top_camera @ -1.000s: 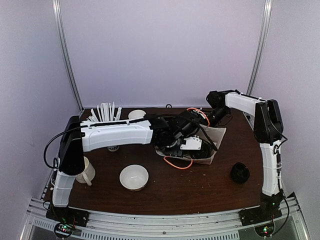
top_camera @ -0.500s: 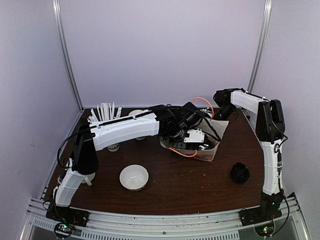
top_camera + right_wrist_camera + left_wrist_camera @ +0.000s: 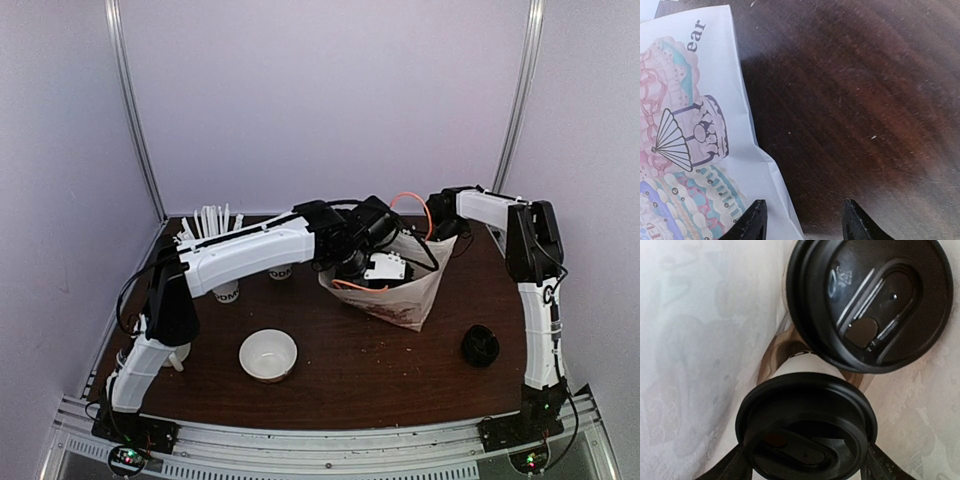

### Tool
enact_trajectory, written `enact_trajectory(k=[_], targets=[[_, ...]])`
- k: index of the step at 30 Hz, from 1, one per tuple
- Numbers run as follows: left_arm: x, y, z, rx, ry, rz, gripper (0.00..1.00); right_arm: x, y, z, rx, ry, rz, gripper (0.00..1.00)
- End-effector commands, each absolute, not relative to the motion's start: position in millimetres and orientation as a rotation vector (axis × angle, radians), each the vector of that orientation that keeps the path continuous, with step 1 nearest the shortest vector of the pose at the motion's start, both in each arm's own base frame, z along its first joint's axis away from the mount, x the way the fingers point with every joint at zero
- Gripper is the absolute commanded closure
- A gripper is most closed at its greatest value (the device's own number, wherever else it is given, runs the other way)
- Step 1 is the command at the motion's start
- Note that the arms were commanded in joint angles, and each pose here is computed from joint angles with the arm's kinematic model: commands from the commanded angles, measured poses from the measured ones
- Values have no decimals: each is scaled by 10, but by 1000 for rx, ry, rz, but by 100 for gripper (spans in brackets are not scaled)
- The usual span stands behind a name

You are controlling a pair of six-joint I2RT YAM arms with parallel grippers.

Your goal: Pack the takeout coffee

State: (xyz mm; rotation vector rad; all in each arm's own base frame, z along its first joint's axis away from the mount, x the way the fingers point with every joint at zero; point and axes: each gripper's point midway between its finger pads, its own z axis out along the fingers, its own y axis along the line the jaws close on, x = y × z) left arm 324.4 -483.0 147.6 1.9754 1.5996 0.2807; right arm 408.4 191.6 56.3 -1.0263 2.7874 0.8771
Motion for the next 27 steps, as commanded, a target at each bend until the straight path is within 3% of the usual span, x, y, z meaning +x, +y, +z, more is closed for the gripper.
enact_trajectory(k=[1,13,27], targets=[[3244,-4888,1482,1974,1606,203,50,3610,2044,440,-1091,2906,1009,48],[2749,-4691,1679,2106,1640,23,50,2976,2364,551,-1222,2914,1203,48],[2721,-4699,1322,2181,1681,-36,52,3480,1663,1127,-1121,2876,872,41]])
